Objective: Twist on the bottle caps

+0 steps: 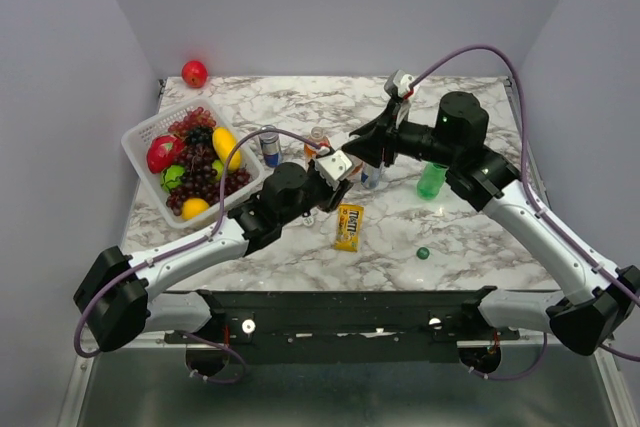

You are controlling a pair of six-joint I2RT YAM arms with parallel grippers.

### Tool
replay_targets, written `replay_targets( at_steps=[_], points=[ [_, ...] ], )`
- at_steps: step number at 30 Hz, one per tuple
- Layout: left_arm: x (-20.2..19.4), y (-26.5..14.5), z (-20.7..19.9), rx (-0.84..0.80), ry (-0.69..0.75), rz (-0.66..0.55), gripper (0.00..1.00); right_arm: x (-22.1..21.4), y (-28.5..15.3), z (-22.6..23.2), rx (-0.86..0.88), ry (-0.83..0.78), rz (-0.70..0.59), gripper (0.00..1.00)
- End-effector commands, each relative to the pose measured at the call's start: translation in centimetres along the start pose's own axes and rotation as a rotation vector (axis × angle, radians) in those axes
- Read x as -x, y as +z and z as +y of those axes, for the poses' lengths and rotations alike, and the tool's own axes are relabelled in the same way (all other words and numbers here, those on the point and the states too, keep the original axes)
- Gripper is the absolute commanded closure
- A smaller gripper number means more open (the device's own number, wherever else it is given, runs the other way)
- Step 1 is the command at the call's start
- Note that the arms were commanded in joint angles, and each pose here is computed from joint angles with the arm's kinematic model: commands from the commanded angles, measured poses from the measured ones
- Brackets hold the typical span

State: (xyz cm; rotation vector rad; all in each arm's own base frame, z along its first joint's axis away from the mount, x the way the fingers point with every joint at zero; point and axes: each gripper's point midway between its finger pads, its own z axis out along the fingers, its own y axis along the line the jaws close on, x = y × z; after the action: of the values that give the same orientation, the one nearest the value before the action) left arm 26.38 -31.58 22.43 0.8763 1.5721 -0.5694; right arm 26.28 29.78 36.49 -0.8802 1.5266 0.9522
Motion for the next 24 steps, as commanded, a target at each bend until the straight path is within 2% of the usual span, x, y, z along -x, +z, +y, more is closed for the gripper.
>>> replay_targets(
  at_steps=[1, 3, 4, 6, 8, 9, 10, 11, 16, 24],
  points=[
    [2.8, 1.2, 0.3, 0.042, -0.045, -0.087, 1.00, 4.1, 1.0, -1.4, -0.131, 0.051, -0.123, 0.91],
    [2.7, 1.1, 0.0, 0.019, -0.027, -0.082, 1.00, 3.7, 1.2, -1.8, -0.145, 0.048, -0.109, 0.92],
    [2.6, 1.0, 0.0, 0.020, -0.021, -0.078, 0.95, 3.6, 1.1, -2.4, -0.175, 0.040, -0.106, 0.92],
    [2.3, 0.7, -0.4, -0.031, 0.013, -0.078, 0.83, 3.2, 0.8, -2.8, -0.203, 0.036, -0.090, 0.95],
    [2.4, 0.4, -0.7, -0.060, 0.020, -0.085, 0.66, 3.2, 0.5, -3.2, -0.234, 0.028, -0.081, 0.97],
    [2.6, 0.3, -0.5, -0.060, 0.026, -0.090, 0.55, 3.3, 0.4, -3.2, -0.232, 0.012, -0.078, 0.97],
    [2.7, 0.1, -0.2, -0.065, 0.040, -0.088, 0.26, 4.6, 0.1, -2.8, -0.215, -0.053, -0.089, 0.97],
    [2.8, 0.0, 0.0, -0.068, 0.060, -0.085, 0.02, 4.6, -0.2, -2.9, -0.216, -0.077, -0.072, 0.97],
    [3.5, -1.6, 0.6, -0.100, 0.138, -0.080, 0.01, 6.6, -2.1, -5.6, -0.284, -0.232, -0.027, 0.98],
    [3.4, -2.7, 1.8, -0.083, 0.103, -0.026, 0.01, 9.5, -6.0, -16.9, -0.508, -0.264, 0.041, 0.99]
  ],
)
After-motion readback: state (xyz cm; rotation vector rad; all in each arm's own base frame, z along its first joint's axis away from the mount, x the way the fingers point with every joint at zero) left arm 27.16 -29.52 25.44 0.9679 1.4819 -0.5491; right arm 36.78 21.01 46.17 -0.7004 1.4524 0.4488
